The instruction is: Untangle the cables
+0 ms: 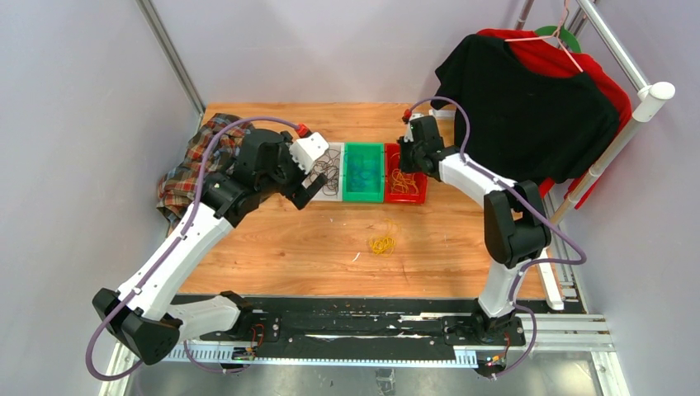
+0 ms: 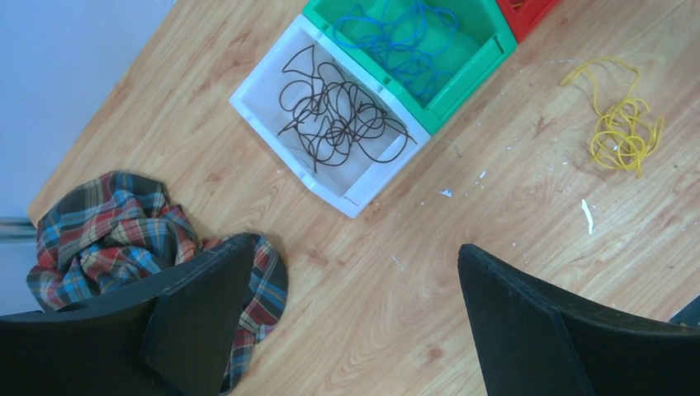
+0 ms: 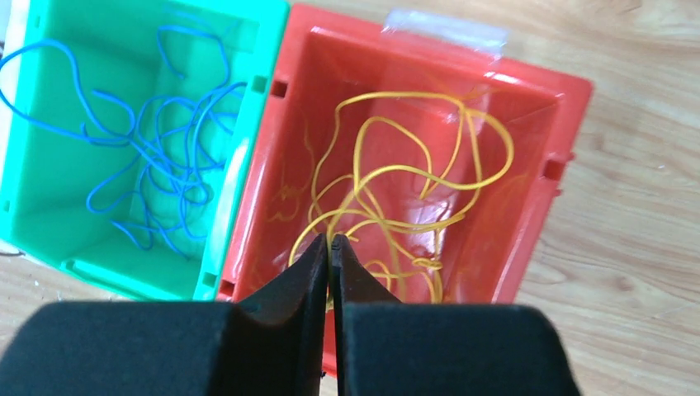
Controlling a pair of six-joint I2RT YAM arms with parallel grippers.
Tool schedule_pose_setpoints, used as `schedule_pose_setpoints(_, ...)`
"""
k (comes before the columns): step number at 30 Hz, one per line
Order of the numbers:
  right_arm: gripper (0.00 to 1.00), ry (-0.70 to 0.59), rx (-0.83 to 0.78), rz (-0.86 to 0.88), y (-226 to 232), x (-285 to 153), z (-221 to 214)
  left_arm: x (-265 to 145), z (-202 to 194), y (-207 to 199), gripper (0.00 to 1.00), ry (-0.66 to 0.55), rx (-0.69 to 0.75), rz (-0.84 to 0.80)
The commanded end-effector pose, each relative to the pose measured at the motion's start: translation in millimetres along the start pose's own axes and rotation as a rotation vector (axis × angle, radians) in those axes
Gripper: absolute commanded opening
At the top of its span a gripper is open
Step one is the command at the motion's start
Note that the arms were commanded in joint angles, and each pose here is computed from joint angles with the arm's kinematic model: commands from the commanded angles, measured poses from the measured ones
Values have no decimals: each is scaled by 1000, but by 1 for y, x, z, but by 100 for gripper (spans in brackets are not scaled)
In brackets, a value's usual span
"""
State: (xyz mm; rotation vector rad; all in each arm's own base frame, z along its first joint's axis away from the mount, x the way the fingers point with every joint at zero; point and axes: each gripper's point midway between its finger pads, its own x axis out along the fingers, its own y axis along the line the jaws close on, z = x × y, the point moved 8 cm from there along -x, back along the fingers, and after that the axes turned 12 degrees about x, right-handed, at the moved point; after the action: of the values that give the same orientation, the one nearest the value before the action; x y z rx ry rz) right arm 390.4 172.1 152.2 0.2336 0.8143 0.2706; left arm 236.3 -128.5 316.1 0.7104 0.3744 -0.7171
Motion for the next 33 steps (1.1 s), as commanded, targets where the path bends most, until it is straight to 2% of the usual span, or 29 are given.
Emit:
schedule_pose_setpoints(1,11,-57,28,-4,-2,-11,26,7,1,-5,98,-20,5,-61)
schedule_pose_setpoints(8,43,-107,-20,-17,9,-38,44,11,4,-7,98,3,3,-117)
schedule_pose_setpoints(11,60,-126,-42,-32,10,-54,44,10,6,-5,98,3,10,-112)
schedule_pose_setpoints(12,63,-131,-49,-43,10,-59,43,9,6,-4,98,4,13,-109)
schedule_pose_setpoints(15,65,-153,-63,-73,13,-76,34,7,6,-3,98,6,25,-101)
schedule_pose_setpoints(17,65,-175,-97,-31,26,-95,23,4,6,-3,98,2,30,-101)
schedule_pose_setpoints(22,63,-132,-145,63,55,-113,-48,1,3,-8,98,-4,33,-125)
schedule_pose_setpoints(27,61,-44,-100,134,61,-107,-117,-2,-1,-11,98,-2,48,-144)
schedule_pose_setpoints(33,60,57,-92,6,46,-81,-141,-9,1,-14,98,-19,49,-166)
